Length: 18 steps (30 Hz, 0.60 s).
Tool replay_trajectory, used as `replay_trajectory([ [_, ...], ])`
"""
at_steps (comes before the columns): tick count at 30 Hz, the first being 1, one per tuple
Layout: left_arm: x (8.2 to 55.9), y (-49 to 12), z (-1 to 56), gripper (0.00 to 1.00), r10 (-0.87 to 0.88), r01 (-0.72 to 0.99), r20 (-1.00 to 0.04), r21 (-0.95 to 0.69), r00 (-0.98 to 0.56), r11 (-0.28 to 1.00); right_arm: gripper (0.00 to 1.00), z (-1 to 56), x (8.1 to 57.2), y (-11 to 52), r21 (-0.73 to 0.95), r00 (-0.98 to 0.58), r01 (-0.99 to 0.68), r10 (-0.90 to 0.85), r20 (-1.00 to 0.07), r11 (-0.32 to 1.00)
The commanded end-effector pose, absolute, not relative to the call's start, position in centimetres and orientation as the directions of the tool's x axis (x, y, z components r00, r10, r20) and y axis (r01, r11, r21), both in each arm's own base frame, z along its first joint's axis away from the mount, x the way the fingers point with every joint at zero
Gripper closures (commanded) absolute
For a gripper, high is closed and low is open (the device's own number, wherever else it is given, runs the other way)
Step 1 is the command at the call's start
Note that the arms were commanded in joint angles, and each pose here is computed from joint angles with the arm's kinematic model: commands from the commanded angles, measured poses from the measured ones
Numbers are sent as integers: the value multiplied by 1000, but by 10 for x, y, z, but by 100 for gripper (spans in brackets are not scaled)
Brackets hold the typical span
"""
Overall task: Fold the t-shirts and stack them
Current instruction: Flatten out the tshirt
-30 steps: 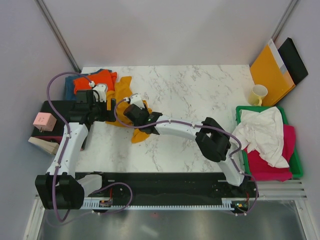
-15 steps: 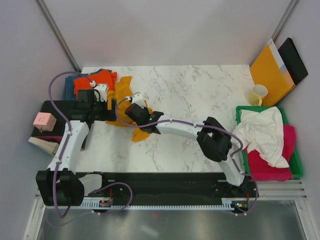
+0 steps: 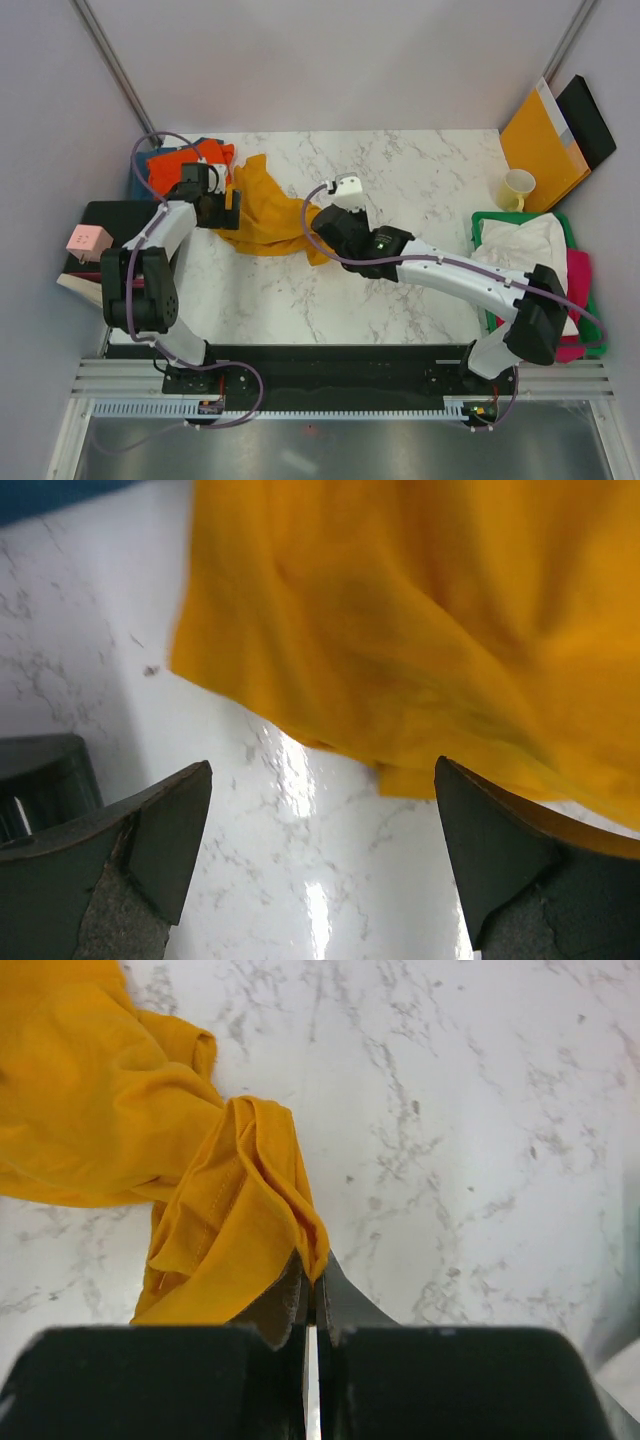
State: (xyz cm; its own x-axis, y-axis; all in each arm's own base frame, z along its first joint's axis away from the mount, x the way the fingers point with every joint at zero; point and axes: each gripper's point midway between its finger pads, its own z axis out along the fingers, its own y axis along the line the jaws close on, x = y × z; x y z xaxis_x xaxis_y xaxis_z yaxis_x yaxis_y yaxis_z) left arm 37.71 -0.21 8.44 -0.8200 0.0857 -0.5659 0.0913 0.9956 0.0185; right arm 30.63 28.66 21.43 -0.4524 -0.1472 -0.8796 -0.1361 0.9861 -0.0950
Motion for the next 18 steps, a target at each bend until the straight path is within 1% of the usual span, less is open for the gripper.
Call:
replay_trajectory([
  [1, 427, 24, 108, 0, 30, -26, -662, 75, -749, 997, 100, 222, 297, 236, -124, -437, 13, -106, -893, 992],
  [7, 435, 5, 84, 0, 23, 35, -622, -8, -783, 999, 100, 215, 290, 216, -123, -457, 25, -98, -884, 992],
  [13, 427, -9, 57, 1, 54, 92, -568, -39, -821, 995, 100, 203, 291, 222, -118, -481, 16, -96, -871, 993],
  [14, 426, -13, 54, 1, 55, 110, -562, -64, -825, 992, 100, 200, 291, 224, -124, -487, 11, -102, -867, 992],
  [18, 422, -19, 45, 3, 59, 129, -539, -92, -840, 987, 100, 199, 294, 231, -123, -490, 2, -106, -865, 992],
])
